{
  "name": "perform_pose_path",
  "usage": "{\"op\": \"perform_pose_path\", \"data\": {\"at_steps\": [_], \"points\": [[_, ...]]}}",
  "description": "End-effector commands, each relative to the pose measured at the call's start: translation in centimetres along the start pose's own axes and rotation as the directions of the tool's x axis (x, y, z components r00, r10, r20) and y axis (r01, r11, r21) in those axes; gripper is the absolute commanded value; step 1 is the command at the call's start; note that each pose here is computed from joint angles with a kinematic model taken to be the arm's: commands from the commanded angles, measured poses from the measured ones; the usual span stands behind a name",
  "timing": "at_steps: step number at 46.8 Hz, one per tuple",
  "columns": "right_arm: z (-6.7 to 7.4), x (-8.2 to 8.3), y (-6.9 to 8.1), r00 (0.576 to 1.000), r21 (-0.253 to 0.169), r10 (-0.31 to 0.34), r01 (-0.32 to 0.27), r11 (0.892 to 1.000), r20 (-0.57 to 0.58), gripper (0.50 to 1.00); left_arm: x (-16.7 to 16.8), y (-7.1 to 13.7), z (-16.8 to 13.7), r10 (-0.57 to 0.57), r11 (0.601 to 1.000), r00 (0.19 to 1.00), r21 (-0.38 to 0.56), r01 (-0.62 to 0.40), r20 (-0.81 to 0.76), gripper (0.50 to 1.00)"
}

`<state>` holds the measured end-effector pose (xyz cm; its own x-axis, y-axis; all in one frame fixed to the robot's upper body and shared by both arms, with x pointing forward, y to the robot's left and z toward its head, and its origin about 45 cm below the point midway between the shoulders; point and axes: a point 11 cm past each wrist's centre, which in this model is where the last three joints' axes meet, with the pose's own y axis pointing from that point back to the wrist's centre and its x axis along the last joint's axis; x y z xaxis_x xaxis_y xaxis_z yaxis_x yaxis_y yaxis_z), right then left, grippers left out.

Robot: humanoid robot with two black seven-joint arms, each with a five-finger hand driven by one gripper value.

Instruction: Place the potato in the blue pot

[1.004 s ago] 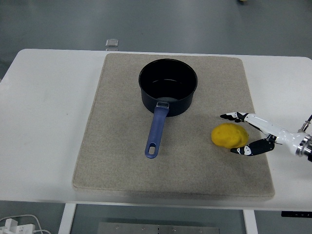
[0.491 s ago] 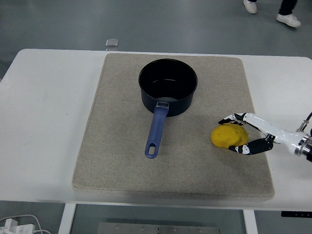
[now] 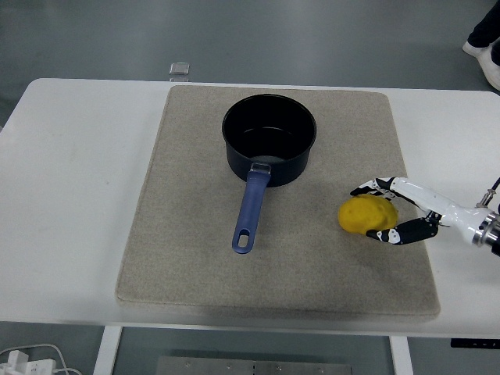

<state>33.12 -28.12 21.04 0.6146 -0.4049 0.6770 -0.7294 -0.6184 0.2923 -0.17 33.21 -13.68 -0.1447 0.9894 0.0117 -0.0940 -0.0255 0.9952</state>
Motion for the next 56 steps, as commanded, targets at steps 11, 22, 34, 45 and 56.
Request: {"op": "perform_pose_path", "data": {"at_steps": [11,22,34,45,56], "points": [[-0.4,4.2,1.2,0.996,-0.002,0.077,-0.077,0.997,-0.045,0.500,0.0,0.0,0.0,0.000,1.000,1.000,0.000,0.000,0.000,1.000],[-2.6,11.6,3.1,0.982,0.012,0.168,-0.167,0.986,-0.082,0.500,0.0,0.0,0.0,0.000,1.000,1.000,0.000,0.000,0.000,1.000],[-5.5,16.3,4.0,0.970,0.057,0.238,-0.236,0.970,-0.038,0.500,0.0,0.0,0.0,0.000,1.000,1.000,0.000,0.000,0.000,1.000],[-7.3,16.1,2.0,0.973,0.108,0.227,-0.222,0.969,-0.037,0.500,0.0,0.0,0.0,0.000,1.000,1.000,0.000,0.000,0.000,1.000],[-9.5,14.8,-2.5,0.983,0.138,0.185,-0.182,0.974,-0.005,0.500,0.0,0.0,0.0,0.000,1.000,1.000,0.000,0.000,0.000,1.000]]}}
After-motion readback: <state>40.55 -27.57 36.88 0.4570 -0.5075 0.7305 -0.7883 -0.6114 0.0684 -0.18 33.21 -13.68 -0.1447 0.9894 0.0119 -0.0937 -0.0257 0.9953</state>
